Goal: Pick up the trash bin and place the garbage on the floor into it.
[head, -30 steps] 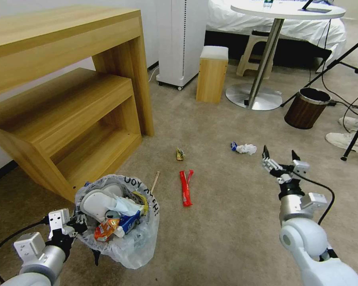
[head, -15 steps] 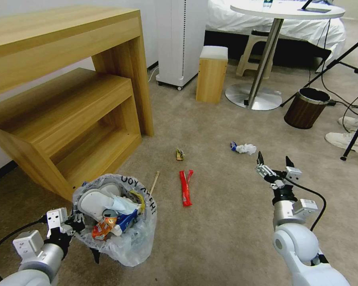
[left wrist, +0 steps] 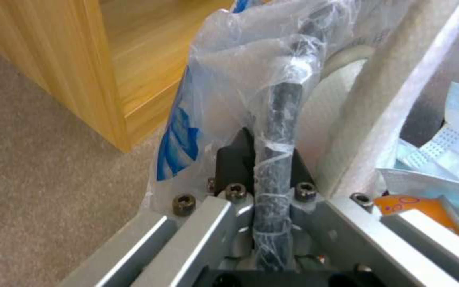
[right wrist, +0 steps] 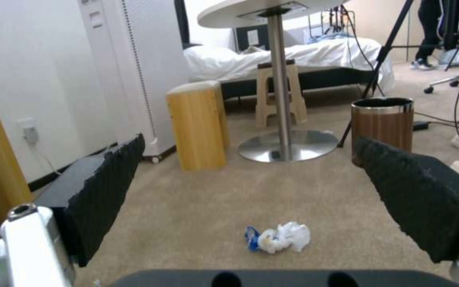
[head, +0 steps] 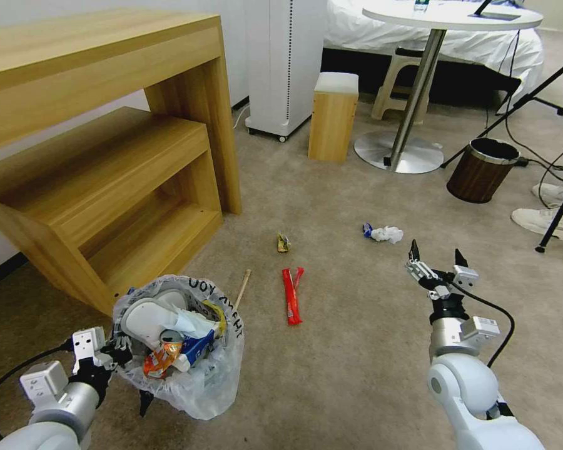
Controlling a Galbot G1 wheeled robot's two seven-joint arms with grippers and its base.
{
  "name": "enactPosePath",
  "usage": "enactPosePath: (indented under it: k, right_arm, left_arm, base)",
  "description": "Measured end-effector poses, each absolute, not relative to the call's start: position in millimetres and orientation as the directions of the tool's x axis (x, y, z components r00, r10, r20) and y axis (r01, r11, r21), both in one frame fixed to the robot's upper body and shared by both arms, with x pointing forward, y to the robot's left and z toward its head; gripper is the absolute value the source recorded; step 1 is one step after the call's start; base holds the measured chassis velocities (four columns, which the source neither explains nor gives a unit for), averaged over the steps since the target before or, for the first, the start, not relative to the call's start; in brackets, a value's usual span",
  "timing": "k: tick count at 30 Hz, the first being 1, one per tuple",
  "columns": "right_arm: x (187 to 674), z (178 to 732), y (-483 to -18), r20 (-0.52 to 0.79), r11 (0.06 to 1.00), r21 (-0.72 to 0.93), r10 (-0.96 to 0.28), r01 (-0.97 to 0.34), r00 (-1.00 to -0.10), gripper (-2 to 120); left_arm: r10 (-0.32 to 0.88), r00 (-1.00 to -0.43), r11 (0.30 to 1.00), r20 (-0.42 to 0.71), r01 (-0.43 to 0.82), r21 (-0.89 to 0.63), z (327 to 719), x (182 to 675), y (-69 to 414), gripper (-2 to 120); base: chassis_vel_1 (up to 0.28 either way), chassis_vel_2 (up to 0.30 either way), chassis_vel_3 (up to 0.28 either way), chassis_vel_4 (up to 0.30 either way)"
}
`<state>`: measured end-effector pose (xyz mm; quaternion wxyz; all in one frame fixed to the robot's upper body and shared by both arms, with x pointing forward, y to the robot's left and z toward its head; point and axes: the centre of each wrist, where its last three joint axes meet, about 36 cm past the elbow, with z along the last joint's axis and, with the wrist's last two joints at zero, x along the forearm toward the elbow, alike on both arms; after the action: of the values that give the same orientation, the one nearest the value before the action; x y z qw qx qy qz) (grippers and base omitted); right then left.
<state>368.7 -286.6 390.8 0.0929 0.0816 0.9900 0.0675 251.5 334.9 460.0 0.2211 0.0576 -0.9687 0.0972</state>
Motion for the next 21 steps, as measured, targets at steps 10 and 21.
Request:
enactPosePath:
  k: [10,21]
  right_arm:
    - [366.2,386.2,-284.7,-0.172,0.978,0.155,0.169,0.142,-0.971,100]
    - [369.6,383.6,-282.8,-0.176,0.978,0.16,0.164,0.136,-0.971,100]
  left_arm:
    - [-0.062,-0.894,0.973,0.445,-0.154,-0.174,463.0,247.9,333.3,0]
    - [-0.064,-0.893,0.972,0.446,-0.157,-0.174,464.7,246.6,333.5,0]
  base:
    - [0.0,0.0,0.0,0.0]
    - [0.0,0.0,0.0,0.0]
